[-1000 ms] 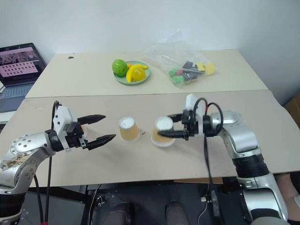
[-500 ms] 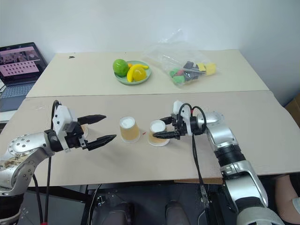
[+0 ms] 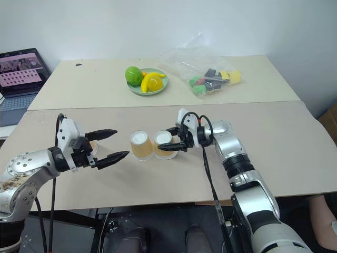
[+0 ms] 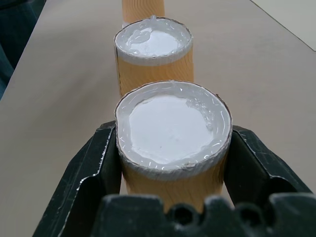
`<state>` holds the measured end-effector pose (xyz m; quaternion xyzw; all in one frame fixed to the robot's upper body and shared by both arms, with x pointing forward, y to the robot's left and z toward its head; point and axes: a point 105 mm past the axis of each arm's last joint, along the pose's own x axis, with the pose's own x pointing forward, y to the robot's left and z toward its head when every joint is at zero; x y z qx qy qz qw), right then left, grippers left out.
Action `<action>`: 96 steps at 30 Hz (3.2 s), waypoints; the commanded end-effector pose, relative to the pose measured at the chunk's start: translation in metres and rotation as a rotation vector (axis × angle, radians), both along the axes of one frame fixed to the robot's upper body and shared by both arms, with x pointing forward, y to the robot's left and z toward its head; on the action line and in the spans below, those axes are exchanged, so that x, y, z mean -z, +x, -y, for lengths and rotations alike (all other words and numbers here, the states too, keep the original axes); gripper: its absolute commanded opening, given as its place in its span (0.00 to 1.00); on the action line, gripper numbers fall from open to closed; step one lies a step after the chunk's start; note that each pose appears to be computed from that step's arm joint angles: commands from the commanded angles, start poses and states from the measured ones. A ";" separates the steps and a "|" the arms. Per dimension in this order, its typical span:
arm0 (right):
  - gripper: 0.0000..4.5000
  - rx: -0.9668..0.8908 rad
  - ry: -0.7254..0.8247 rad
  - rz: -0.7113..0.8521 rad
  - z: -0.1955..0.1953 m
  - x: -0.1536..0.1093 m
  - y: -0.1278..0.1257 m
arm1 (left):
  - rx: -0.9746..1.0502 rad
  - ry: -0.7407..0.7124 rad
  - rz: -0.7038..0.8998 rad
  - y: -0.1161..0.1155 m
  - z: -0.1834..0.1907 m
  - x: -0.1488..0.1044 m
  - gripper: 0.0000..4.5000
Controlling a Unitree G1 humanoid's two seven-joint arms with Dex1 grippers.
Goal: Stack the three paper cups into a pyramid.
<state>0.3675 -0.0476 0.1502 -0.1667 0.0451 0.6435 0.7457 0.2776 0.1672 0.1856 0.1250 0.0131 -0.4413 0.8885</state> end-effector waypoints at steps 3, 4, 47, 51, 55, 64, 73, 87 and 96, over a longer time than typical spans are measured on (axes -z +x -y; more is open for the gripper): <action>0.99 0.004 -0.001 0.035 -0.003 -0.006 0.003 | 0.009 0.008 0.052 -0.003 0.001 -0.013 1.00; 0.99 0.005 0.002 0.035 -0.003 -0.006 0.003 | 0.009 0.007 0.052 -0.003 0.001 -0.013 1.00; 0.99 0.113 0.145 0.160 0.027 -0.087 -0.051 | -0.854 -0.351 0.259 0.018 -0.047 -0.018 1.00; 0.99 0.217 0.164 0.155 0.045 -0.093 -0.060 | -1.001 -0.301 0.207 0.010 -0.046 0.016 1.00; 0.99 0.306 0.215 0.165 0.067 -0.112 -0.065 | -1.054 -0.275 0.224 0.014 -0.054 0.023 1.00; 0.99 0.383 0.193 0.158 0.084 -0.110 -0.064 | -1.091 -0.264 0.228 0.022 -0.078 0.026 1.00; 0.99 0.413 0.195 0.156 0.086 -0.107 -0.063 | -1.080 -0.285 0.218 0.036 -0.087 0.025 1.00; 0.99 0.411 0.183 0.151 0.085 -0.105 -0.068 | -1.054 -0.295 0.191 0.043 -0.096 0.025 1.00; 0.99 0.192 0.139 0.092 0.067 -0.095 -0.097 | -1.038 -0.297 0.174 0.045 -0.092 0.027 1.00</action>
